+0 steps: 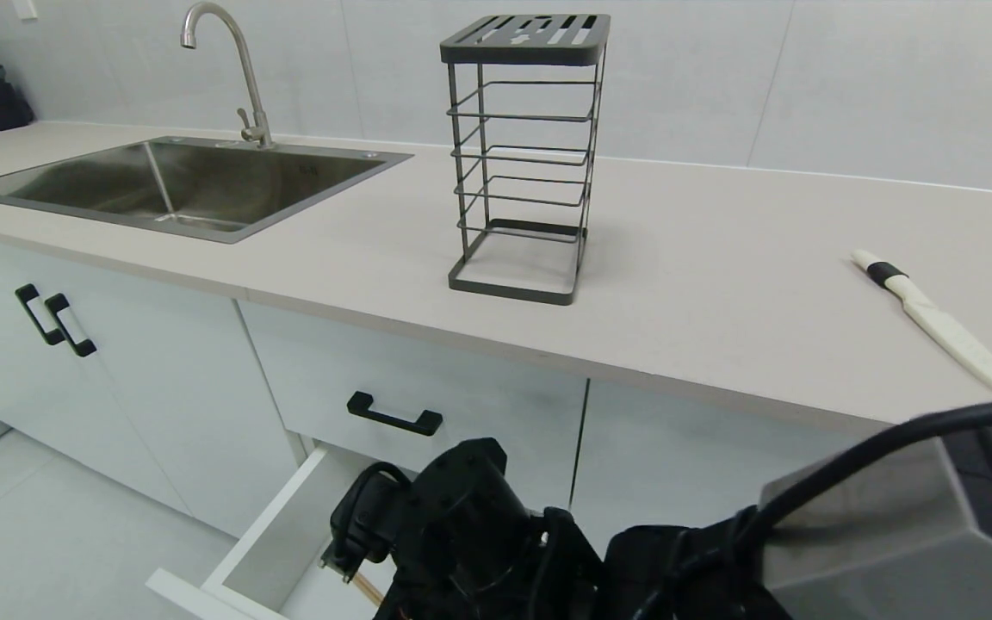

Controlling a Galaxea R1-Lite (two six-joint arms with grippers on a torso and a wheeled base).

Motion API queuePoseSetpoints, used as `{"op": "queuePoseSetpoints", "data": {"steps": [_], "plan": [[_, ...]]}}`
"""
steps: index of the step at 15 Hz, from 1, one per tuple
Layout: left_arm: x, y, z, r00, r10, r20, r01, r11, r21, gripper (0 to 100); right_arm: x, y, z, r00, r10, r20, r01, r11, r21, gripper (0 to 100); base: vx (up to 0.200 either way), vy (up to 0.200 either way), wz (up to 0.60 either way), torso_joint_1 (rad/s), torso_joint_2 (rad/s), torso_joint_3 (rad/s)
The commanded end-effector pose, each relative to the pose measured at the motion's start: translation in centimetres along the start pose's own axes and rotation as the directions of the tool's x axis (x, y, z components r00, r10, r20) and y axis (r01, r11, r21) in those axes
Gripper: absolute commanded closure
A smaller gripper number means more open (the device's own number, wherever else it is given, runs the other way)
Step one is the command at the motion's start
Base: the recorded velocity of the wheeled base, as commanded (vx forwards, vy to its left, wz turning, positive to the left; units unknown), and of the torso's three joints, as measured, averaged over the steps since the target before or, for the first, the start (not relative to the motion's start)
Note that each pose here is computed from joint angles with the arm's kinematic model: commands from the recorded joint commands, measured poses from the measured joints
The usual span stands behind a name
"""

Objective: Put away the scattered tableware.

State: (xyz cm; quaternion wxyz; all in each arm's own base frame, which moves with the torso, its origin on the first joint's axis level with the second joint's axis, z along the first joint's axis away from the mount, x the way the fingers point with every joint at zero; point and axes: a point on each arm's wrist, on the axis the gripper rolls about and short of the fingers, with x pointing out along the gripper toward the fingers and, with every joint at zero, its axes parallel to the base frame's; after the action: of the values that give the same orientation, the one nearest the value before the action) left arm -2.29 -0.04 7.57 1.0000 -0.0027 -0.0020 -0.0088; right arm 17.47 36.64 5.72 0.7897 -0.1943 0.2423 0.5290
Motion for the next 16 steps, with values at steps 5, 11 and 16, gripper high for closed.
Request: {"op": "queuePoseSetpoints", "data": {"steps": [5,11,16], "plan": [[0.0,0.0,0.0,1.000,0.001,-0.001,-0.001,1.000,-0.001,0,-8.9,1.0,-1.1,0.994,-0.014,0.110,0.016,1.000,-0.016,0,0.000,0.000,0.00,0.000,0.00,0.000],[0.0,0.0,0.0,1.000,0.001,-0.001,-0.001,1.000,-0.001,0,-14.2,1.7,-0.5,0.950,-0.065,0.306,0.072,0.997,-0.014,0,0.000,0.000,0.00,0.000,0.00,0.000],[0.0,0.0,0.0,1.000,-0.001,-0.001,0.001,1.000,-0.001,0,-22.2,1.7,-5.7,0.939,-0.128,0.319,0.146,0.989,-0.031,0,0.000,0.000,0.00,0.000,0.00,0.000]]}}
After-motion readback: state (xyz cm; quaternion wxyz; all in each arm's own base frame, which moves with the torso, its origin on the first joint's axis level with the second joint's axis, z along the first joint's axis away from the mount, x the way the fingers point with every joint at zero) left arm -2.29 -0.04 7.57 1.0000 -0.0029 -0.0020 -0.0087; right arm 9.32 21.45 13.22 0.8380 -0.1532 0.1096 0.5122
